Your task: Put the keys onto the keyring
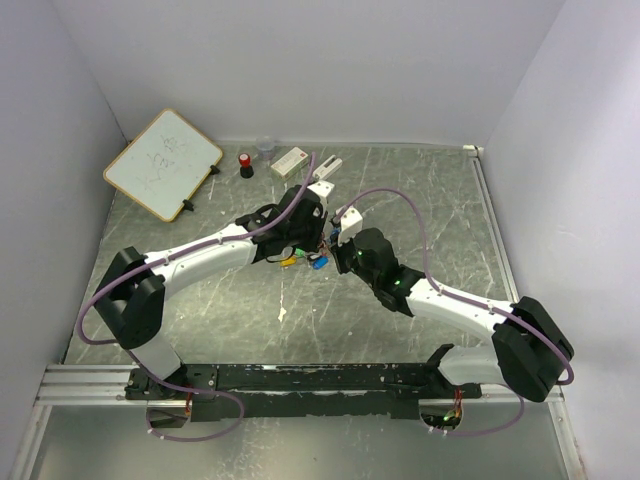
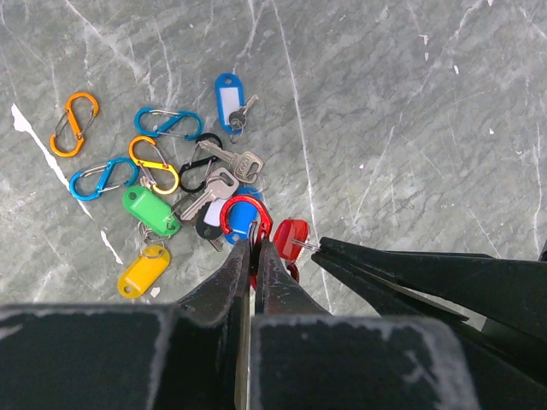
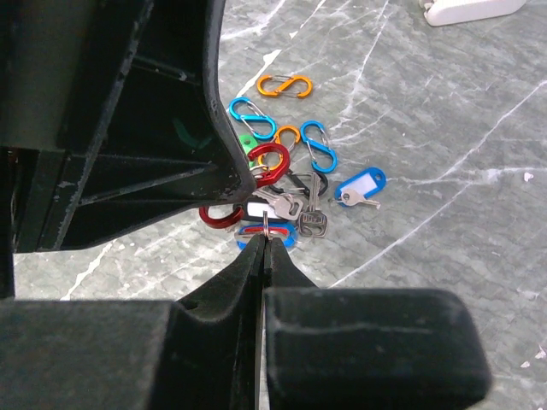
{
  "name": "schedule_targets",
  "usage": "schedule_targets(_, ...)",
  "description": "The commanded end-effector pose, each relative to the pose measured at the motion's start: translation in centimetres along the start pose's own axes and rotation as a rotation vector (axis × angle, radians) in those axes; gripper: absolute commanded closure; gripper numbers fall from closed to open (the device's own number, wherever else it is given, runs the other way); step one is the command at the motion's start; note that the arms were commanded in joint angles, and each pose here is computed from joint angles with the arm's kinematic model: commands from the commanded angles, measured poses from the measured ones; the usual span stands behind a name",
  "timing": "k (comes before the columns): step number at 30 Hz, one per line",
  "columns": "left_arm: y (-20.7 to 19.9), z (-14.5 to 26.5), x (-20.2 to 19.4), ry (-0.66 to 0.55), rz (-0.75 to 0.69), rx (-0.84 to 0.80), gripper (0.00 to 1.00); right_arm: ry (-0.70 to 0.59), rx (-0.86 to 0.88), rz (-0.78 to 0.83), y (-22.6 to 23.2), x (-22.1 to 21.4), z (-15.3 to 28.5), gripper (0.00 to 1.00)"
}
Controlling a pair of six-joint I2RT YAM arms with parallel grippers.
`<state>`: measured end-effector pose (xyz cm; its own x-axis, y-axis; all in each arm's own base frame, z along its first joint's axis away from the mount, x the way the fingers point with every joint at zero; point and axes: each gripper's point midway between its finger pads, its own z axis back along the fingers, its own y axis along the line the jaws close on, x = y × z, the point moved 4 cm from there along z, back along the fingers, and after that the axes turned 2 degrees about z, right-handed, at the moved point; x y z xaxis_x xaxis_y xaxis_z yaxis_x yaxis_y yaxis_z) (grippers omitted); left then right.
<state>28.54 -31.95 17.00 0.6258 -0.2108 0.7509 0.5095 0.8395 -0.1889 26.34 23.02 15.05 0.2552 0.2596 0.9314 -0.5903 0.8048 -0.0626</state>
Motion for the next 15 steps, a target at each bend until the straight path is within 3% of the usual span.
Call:
schedule_targets(1,-0.69,0.44,1.07,-0.037,0.003,-0.011,0.93,-0.060,0.006,-0.002,0.10,1.28,0.27,1.00)
schedule_targets(15,-0.79,0.16,0.93,-0.035,0.001,-0.012,0.93,-0.068,0.025,-0.004,0.36,1.49,0.22,1.00)
